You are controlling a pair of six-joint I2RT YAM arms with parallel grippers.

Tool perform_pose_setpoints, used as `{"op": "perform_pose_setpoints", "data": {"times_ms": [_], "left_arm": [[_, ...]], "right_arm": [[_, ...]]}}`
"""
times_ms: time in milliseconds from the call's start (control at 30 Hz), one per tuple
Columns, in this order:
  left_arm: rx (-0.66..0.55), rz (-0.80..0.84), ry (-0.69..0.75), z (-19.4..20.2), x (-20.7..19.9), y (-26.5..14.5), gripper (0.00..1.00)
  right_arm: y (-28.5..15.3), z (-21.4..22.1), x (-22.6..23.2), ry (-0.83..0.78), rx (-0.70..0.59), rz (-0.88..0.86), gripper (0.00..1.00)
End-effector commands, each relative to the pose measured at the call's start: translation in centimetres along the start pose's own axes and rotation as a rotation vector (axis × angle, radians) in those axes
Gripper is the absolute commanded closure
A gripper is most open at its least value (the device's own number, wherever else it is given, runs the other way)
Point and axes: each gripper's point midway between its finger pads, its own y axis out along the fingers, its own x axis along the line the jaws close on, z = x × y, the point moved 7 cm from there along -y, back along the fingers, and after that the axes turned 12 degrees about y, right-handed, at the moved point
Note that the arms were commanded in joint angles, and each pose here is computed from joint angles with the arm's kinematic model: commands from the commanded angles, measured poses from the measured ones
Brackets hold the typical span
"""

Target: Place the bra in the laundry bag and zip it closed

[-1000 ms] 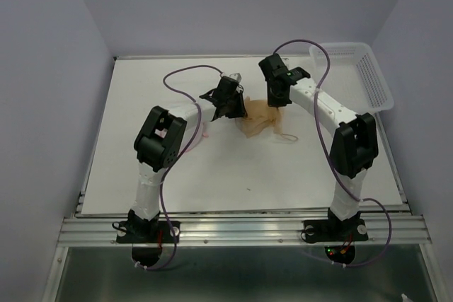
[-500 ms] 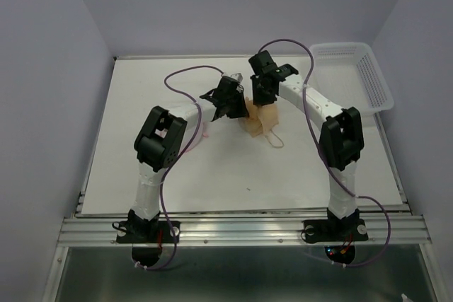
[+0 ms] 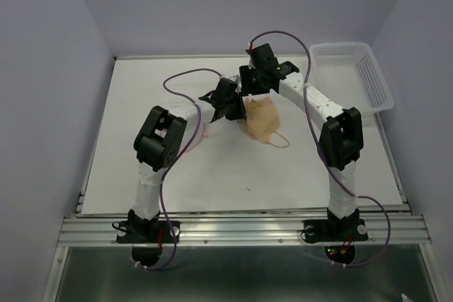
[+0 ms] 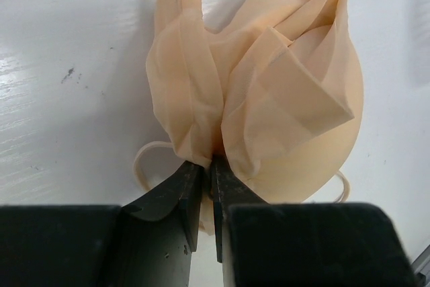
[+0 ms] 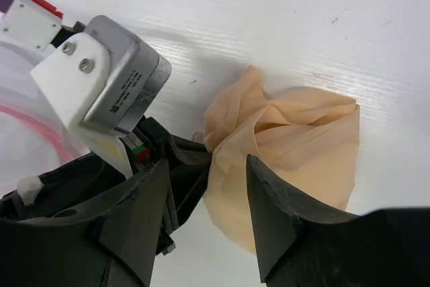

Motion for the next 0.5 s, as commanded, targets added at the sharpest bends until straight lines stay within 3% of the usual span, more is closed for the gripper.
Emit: {"op": "perform_pose_setpoints", "data": {"times_ms": [0,100,233,467], "left_arm": [[-0.042,0.039,0.003,-1.0,-0.4,-0.8,0.79],[-0.039,0.050,0.015,-1.0,-0.3,-0.8,0.79],[-0.029,0.064,0.041,-1.0,-0.3,-0.7,0.79],[-0.016,0.056,0.098,-0.9,0.0,-0.7,0.79]], "right_arm": [[-4.6,-2.9,0.0,-0.104,-0.195,0.042,0.40],[-4.5,-1.5,-2.1,-0.210,-0.172,0.136,0.41],[-3.9,-0.1,-3.3,-0.456,-0.128,0.102,0.43],[-0.6,0.4,-3.4,-0.705,-0.077,-0.014,0.42]]}}
